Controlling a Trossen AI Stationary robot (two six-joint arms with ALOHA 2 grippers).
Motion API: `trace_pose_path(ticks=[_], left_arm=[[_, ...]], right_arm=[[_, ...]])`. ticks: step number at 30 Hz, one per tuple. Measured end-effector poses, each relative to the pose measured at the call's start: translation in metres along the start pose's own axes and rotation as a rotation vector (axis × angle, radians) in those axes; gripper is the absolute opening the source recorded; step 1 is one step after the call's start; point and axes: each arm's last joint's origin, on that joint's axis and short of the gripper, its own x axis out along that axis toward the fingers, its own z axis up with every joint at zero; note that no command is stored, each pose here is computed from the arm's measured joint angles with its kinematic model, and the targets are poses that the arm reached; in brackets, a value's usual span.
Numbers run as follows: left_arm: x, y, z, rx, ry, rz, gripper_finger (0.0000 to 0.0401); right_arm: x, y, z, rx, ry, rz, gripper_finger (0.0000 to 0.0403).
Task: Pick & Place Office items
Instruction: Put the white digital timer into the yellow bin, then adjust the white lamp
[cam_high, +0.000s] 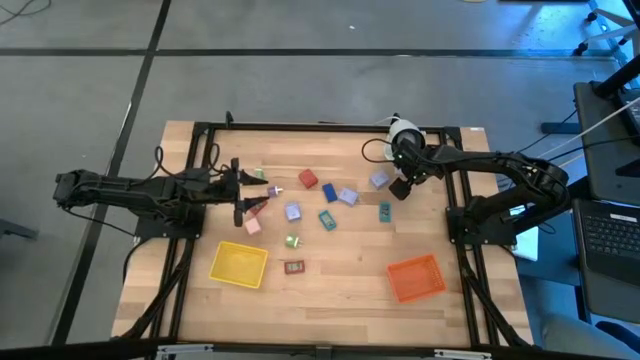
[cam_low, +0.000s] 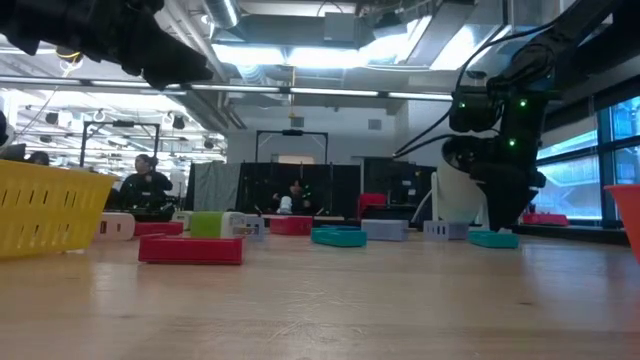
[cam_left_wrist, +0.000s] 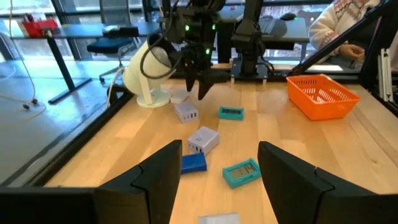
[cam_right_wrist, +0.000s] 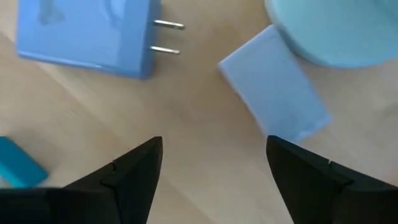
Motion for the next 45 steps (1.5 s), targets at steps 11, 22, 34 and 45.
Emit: trace_pose_path(ticks=[11,22,34,45], left_arm=[[-0.003,0.001,0.011,0.031,-0.114,0.012,0.0208],[-0.005,0.001,0.012,0.011,-0.119,0.006,0.0208],[-0.005,0.001,0.011,0.020,-0.109,0.006,0.0208],[-0.005,0.001,0.011,0.000,-0.108,0.003,0.0208]], right_arm=[[-0.016,0.019,0.014,-0.016,-0.058,0.054,0.0271],[-0.030,0.037,0.022,0.016,-0.082,0.112,0.0268],[-0.062,0.065,0.020,-0.004,-0.257,0.137,0.0268],[-0.133,0.036,-0.017,0.118,-0.395,0.005,0.0268]])
